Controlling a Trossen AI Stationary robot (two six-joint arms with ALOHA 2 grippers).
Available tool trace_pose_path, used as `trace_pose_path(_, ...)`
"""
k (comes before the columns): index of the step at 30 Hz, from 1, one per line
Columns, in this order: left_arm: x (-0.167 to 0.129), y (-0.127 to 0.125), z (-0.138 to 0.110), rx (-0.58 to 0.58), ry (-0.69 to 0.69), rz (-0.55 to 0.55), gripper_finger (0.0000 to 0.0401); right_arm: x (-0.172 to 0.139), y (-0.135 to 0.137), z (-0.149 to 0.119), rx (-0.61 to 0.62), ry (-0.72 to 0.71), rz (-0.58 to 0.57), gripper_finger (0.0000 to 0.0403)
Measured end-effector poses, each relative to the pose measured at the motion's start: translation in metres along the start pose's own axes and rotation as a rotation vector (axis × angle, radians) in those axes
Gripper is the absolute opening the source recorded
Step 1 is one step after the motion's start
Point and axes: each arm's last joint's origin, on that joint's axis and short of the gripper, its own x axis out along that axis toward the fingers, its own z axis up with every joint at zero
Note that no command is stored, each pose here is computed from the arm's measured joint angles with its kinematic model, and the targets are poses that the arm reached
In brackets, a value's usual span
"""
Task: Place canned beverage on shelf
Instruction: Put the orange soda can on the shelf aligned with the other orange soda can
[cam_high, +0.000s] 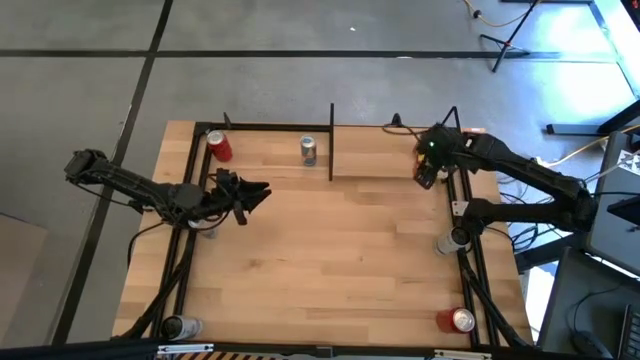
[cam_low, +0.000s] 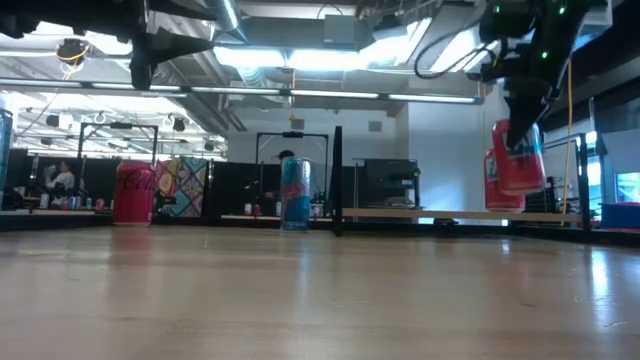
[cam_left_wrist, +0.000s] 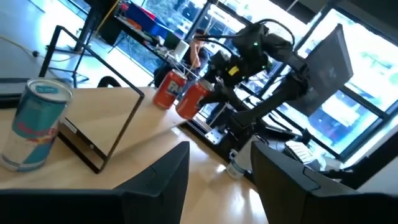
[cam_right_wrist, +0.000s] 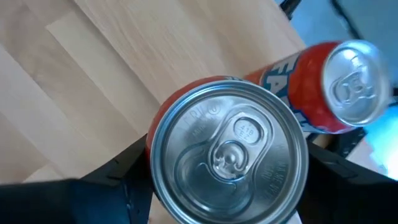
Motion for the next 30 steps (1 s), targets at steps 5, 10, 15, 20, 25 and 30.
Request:
trace_pose_path(5, 0.000, 0.000, 0.001, -0.028, -0.007, 0.002, 0.0165, 0.010, -0.013, -0.002, 0.026, 0.006, 0.004, 0.0268)
trace_pose_path(10, 0.000, 0.000, 0.001, -0.025, -0.007, 0.002, 0.0165, 0.015, -0.022, 0.000, 0.037, -0.022, -0.005, 0.0268)
trace_pose_path(15, 0.000, -0.001, 0.002, -0.033, -0.015, -0.006, 0.0165, 0.025, -0.025, -0.007, 0.026, 0.008, 0.007, 0.0268)
trace_pose_path(20, 0.000, -0.001, 0.003, -0.039, -0.025, -0.012, 0.0165, 0.031, -0.025, -0.009, 0.025, 0.001, 0.003, 0.0268)
trace_pose_path(25, 0.000, -0.001, 0.003, -0.041, -0.028, -0.014, 0.0165, 0.032, -0.025, -0.009, -0.003, 0.007, -0.028, 0.0268)
trace_pose_path(30, 0.000, -0.001, 0.003, -0.042, -0.029, -0.015, 0.0165, 0.032, -0.026, -0.009, -0.018, 0.008, -0.032, 0.0298)
